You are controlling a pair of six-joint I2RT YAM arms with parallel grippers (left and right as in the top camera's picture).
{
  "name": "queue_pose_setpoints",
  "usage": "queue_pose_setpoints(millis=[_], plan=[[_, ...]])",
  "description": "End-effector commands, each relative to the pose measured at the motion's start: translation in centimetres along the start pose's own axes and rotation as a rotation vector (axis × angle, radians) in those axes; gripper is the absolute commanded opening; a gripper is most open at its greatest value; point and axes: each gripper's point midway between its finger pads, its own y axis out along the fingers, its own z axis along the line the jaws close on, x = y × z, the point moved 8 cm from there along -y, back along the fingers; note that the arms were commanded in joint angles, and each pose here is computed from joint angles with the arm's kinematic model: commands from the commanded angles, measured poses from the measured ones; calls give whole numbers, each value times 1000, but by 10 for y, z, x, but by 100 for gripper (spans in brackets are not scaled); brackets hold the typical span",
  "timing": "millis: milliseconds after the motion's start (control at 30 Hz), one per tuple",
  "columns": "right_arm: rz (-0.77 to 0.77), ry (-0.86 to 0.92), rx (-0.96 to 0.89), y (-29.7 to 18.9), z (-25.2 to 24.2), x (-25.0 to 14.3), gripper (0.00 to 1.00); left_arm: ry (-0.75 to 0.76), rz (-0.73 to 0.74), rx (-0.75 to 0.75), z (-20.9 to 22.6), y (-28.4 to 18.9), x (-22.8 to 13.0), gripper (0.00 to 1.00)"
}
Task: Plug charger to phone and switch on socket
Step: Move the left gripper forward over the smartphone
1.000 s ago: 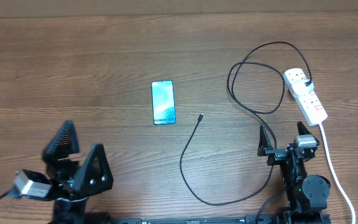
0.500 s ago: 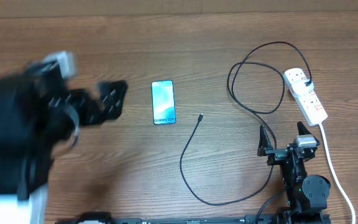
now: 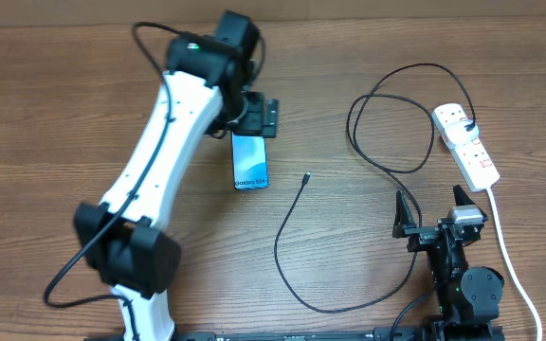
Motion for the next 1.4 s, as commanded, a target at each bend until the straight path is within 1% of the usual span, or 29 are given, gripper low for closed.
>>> queue_pose_setpoints(millis=[0,100,267,367,500,733,833,867,1100,1200,1367], plan=[[-6,-4,-13,0,-1,-2,100,-27,14,-16,-12,16,9,100],[-6,-4,-13,0,-1,-2,100,-100,42,4,-12,42,17,100],[-6,-4,-13,0,-1,-2,100,-242,95,102,0,78,23,100],[-6,-4,-13,0,-1,-2,100,-272,147,115,0,107,24,100],[-6,-4,-13,0,-1,-2,100,-258,211,146,3,136,22,100],[-6,-4,-13,0,-1,-2,100,-286,262,170,17,163,23,100],[-6,-4,-13,0,-1,-2,100,-217,272,130,18,171,25,99],[-6,-4,-13,0,-1,-2,100,-191,273,115,17,173,26,99],[-6,-4,-13,0,-1,-2,100,-146,238,80,16,179,33,100],[-6,-4,-13,0,-1,-2,100,-104,224,70,16,179,36,99],[-6,-4,-13,0,-1,-2,100,-99,227,77,18,183,34,99]])
